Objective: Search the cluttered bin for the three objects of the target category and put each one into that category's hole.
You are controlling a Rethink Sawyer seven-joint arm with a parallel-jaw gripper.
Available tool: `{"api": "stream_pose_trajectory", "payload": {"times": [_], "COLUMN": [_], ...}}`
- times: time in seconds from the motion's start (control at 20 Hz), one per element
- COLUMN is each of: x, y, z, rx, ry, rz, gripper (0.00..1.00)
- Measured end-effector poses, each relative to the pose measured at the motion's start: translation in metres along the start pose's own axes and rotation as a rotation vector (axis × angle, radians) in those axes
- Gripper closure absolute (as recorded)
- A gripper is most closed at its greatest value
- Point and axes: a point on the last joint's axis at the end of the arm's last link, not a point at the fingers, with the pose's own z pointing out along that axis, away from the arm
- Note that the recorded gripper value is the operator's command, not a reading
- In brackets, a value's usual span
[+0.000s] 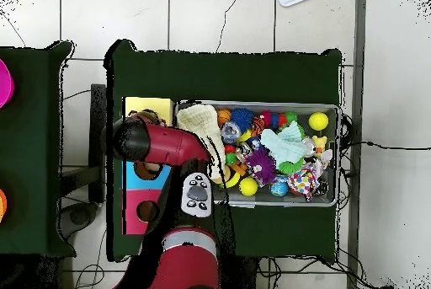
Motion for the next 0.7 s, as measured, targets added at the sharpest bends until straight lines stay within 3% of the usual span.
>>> {"api": "stream_pose_trajectory", "payload": {"times": [0.4, 0.7], "x": [0.001, -0.005], "y": [0.001, 0.001], "z": [-0.008, -0.037], "rx": [0.016, 0.022], "ry": [0.007, 0.056], "rz": [-0.004, -0.006], "gripper": [0.00, 0.00]}}
